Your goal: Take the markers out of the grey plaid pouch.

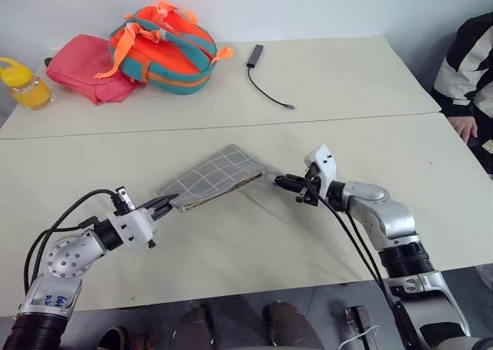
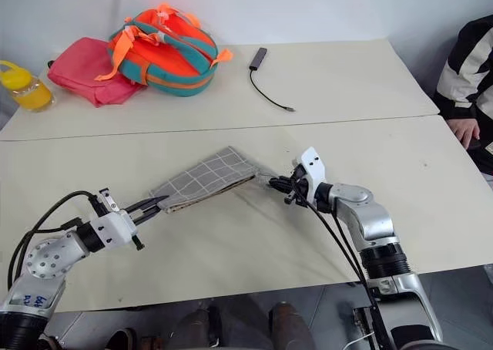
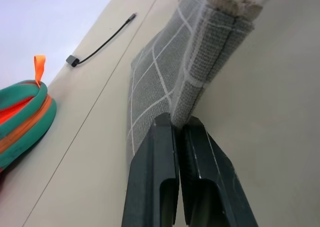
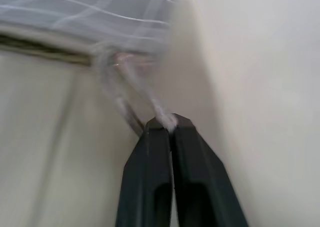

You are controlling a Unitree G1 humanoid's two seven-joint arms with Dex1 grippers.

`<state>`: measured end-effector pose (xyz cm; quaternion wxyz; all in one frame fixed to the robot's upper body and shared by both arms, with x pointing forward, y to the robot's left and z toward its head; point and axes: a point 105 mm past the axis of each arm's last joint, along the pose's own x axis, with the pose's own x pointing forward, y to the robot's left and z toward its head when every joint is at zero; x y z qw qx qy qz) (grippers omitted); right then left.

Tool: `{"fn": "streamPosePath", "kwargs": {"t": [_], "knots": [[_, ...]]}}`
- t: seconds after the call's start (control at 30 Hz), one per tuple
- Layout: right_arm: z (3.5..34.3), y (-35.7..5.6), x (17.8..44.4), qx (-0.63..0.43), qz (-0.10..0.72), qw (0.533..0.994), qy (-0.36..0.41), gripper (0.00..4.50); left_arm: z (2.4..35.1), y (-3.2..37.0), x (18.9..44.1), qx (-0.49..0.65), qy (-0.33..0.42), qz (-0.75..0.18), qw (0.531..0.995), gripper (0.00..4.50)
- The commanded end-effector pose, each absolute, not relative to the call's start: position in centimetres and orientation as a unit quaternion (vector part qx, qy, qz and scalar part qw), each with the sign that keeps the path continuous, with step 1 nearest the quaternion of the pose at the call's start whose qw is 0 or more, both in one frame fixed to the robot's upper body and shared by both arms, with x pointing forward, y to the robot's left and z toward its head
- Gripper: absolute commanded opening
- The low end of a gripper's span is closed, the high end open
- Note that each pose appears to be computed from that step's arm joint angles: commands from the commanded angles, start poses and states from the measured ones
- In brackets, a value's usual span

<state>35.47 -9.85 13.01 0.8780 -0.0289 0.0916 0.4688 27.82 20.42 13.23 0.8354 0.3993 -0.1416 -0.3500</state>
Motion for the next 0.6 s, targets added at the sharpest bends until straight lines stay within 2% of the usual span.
{"fn": "streamPosePath", "kwargs": {"t": [0.03,0.17,0.27,0.37,0.47,0.6], "knots": [[15.8,-10.8,35.3,-0.061,0.471,0.879,0.048,1.61,14.5,20.3,27.8,0.399,-0.164,-0.343,0.834,0.0],[19.0,-12.9,35.4,-0.082,0.451,0.889,0.008,1.61,14.7,20.2,28.0,0.393,-0.167,-0.342,0.837,0.0],[21.1,-11.4,34.4,-0.071,0.477,0.876,-0.032,1.61,14.8,19.9,28.1,0.383,-0.169,-0.345,0.84,0.0],[22.4,-9.1,33.3,-0.063,0.505,0.858,-0.067,1.04,14.8,19.4,28.2,0.376,-0.171,-0.351,0.84,0.0],[21.4,-5.9,31.2,-0.12,0.553,0.819,-0.091,0.04,15.0,19.1,28.4,0.372,-0.174,-0.353,0.841,0.0],[19.7,-3.7,30.1,-0.172,0.568,0.798,-0.106,0.01,15.2,18.5,28.5,0.366,-0.181,-0.356,0.84,0.0]]}}
